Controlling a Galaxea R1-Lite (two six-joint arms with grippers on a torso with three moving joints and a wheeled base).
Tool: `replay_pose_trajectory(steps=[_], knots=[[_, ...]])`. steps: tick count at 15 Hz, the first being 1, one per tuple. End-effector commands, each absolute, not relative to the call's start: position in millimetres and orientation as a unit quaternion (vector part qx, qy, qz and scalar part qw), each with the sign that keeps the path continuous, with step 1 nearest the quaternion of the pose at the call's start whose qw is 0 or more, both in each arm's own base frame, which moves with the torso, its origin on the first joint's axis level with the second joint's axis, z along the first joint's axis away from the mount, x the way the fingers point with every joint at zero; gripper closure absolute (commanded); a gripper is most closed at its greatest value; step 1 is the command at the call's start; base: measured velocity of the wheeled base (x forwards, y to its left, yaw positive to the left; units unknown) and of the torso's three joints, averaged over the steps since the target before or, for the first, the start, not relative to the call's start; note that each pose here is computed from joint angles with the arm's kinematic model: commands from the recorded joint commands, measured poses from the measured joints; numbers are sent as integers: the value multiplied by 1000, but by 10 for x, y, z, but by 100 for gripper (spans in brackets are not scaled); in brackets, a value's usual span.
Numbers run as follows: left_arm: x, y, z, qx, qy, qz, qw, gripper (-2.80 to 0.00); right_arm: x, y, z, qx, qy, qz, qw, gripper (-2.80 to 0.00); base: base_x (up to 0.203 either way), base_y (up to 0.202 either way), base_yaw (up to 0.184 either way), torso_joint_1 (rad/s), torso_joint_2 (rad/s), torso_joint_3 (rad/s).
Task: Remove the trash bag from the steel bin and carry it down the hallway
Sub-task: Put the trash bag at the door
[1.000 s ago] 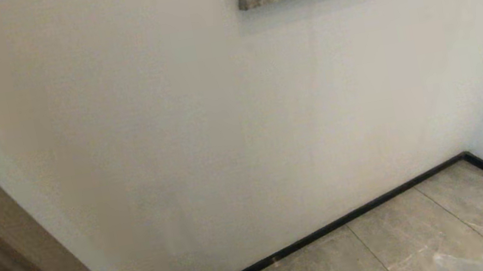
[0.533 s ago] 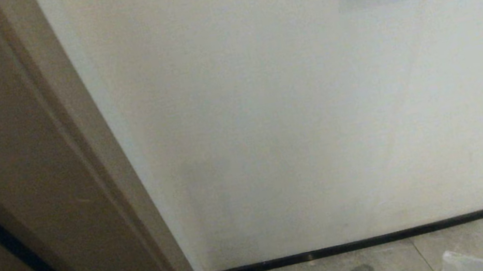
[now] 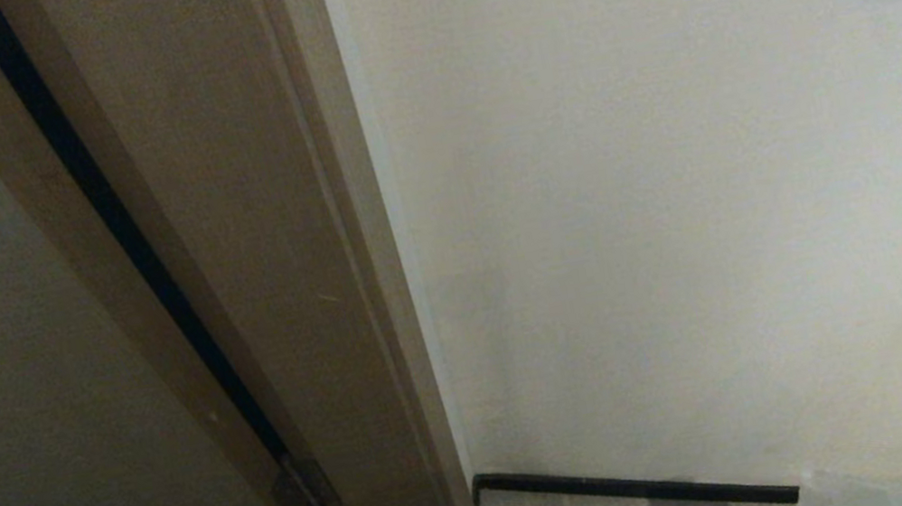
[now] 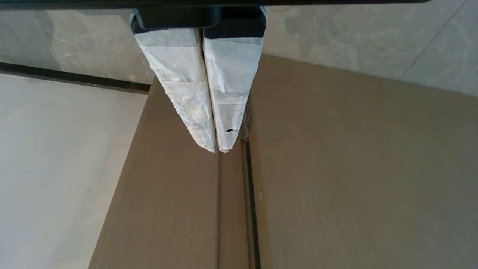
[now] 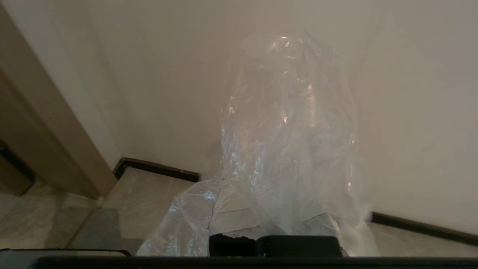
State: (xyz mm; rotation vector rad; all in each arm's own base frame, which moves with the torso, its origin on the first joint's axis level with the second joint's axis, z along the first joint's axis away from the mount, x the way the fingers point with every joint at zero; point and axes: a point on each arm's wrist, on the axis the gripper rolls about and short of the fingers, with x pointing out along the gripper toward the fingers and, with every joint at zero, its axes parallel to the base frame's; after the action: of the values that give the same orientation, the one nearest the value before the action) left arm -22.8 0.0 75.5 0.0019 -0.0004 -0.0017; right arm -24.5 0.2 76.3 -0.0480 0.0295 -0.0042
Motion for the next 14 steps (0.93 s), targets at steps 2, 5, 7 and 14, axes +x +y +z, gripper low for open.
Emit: replay_pose_trajectory(steps=[2, 5, 7, 14], knots=[[-228, 0, 755, 1, 0, -1, 1000, 0, -244, 2, 758, -22, 15, -4, 1000, 0, 0, 0, 0, 0, 0, 0], [-228, 0, 755, 2, 0, -1, 1000, 0, -245, 2, 761, -24, 15, -4, 1000, 0, 0, 0, 0, 0, 0, 0], [-228, 0, 755, 1, 0, -1, 1000, 0, -245, 3, 762, -24, 15, -2, 1000, 0, 0, 0, 0, 0, 0, 0], [-228, 0, 755, 1, 0, -1, 1000, 0, -245, 2, 762, -23, 15, -3, 1000, 0, -1, 6, -148, 2, 3, 2]])
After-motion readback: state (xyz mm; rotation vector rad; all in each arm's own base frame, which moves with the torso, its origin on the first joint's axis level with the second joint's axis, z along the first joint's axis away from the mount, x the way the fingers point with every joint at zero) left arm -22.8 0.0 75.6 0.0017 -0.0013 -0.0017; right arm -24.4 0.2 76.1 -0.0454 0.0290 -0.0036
